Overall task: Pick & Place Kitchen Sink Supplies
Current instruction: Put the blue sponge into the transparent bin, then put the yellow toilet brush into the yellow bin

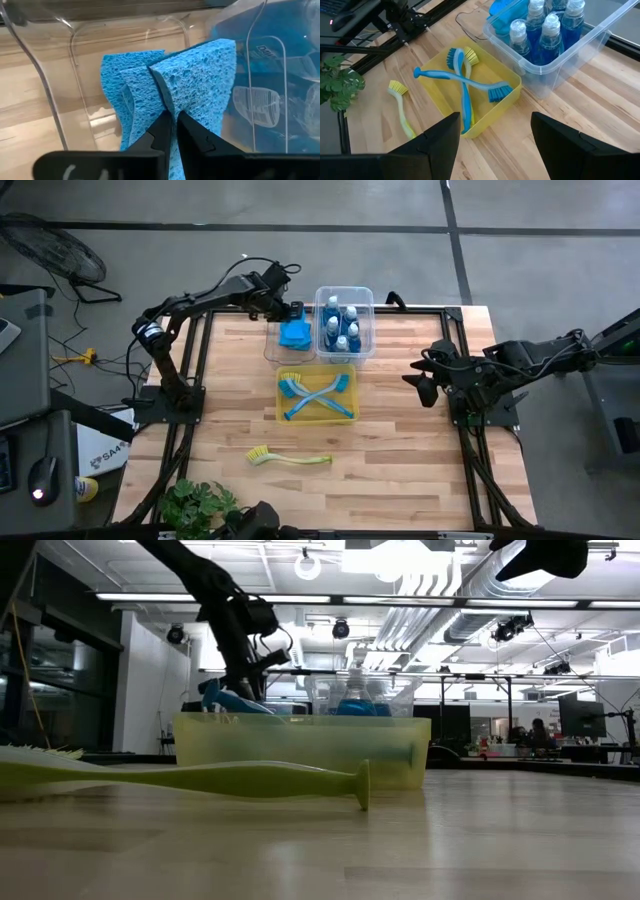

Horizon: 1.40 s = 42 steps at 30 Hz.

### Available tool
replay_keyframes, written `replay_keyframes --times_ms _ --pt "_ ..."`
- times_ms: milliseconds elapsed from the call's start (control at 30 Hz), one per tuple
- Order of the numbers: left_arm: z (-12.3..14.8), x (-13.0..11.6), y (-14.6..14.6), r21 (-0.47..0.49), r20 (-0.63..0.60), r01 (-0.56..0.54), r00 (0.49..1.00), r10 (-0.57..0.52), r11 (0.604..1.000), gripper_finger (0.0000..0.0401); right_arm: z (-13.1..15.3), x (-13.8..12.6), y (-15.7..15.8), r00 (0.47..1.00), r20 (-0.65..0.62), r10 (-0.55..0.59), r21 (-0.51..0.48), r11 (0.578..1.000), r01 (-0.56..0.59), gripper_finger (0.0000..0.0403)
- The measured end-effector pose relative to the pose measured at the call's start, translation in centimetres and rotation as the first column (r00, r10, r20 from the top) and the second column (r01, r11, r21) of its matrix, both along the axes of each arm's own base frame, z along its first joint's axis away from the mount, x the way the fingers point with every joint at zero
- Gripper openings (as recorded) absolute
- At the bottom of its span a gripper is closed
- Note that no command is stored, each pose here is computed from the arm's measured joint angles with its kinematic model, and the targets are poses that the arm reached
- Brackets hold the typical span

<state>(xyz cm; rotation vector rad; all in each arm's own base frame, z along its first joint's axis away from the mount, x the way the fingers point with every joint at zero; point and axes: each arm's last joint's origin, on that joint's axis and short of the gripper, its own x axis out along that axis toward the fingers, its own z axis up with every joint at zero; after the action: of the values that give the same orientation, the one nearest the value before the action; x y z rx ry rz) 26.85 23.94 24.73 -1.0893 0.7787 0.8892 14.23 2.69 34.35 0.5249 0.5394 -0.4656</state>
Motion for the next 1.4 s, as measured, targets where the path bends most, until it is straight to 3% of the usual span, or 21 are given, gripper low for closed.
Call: replay_keyframes --times_ms 533,967,1167,1400 --pt "0.0 0.0 0.0 0.01 -0.007 0.021 1.0 -0.02 1.0 0.0087 0.0 0.0 0.1 0.999 -0.01 0.039 0.023 0.999 -0.038 0.0236" --pt "0.0 0.1 -0.2 -0.03 0.026 0.043 0.999 -0.043 0.999 0.0195 -0.1 0.0 0.2 0.997 -0.018 0.072 0.051 0.996 -0.071 0.0236" --pt "0.2 0.1 -0.3 -0.076 0.059 0.073 0.996 -0.068 0.994 0.02 -0.3 -0.1 0.2 0.996 -0.042 0.076 0.05 0.996 -0.073 0.0236" --pt "1.9 0.4 -0.1 -0.059 0.075 0.075 0.995 -0.071 0.995 0.0198 -0.3 -0.2 0.2 0.995 -0.049 0.084 0.046 0.996 -0.082 0.0236"
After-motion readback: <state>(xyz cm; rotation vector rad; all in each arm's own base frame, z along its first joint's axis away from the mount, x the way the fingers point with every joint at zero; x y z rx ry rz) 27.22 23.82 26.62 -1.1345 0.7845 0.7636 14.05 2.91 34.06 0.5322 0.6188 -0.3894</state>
